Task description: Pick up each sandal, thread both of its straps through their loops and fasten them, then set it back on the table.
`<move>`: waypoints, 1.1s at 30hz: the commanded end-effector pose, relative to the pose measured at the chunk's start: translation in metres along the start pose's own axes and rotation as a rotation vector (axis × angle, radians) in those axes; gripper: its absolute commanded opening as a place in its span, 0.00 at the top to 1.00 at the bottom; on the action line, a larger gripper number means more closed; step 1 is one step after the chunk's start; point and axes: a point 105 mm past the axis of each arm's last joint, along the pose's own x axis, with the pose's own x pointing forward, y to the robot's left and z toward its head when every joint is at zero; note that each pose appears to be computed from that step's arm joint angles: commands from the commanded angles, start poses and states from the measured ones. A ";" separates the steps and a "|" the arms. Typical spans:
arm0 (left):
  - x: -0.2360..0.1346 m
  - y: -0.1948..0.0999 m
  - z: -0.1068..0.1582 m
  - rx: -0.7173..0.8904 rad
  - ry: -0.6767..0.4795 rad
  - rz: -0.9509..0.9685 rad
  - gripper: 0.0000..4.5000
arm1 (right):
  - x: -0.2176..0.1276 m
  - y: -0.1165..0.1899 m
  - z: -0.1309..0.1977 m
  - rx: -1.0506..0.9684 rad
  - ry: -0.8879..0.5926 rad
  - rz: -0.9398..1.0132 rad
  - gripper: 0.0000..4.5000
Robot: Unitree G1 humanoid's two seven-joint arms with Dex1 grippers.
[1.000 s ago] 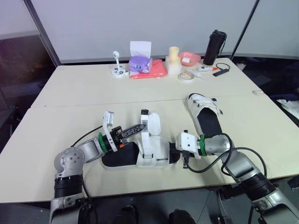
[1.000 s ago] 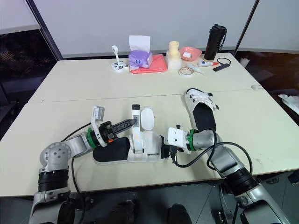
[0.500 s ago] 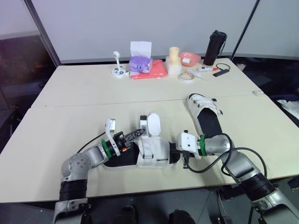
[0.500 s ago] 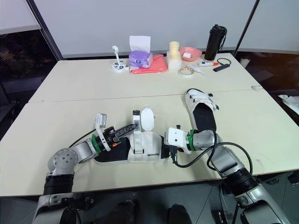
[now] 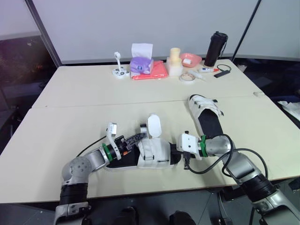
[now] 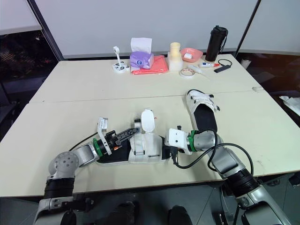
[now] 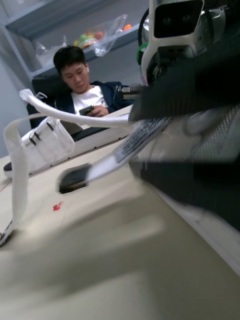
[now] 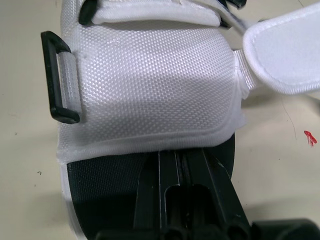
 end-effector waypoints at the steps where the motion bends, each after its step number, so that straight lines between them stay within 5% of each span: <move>1: -0.007 0.004 0.001 -0.001 -0.011 0.041 0.42 | 0.000 0.019 -0.038 0.088 0.141 0.057 1.00; 5: -0.013 0.017 0.000 0.035 0.003 0.129 0.01 | 0.001 0.019 -0.038 0.089 0.140 0.057 1.00; 12: -0.019 0.034 0.023 0.158 -0.017 0.239 0.01 | 0.003 0.018 -0.037 0.088 0.137 0.056 1.00; 24: -0.017 0.006 0.051 0.301 0.064 0.036 0.01 | 0.005 0.016 -0.037 0.087 0.134 0.050 1.00; 32: -0.009 -0.026 0.060 0.430 0.123 -0.159 0.83 | 0.005 0.017 -0.037 0.089 0.134 0.049 1.00; 33: -0.007 -0.030 0.060 0.448 0.132 -0.179 0.83 | 0.004 0.017 -0.037 0.089 0.134 0.049 1.00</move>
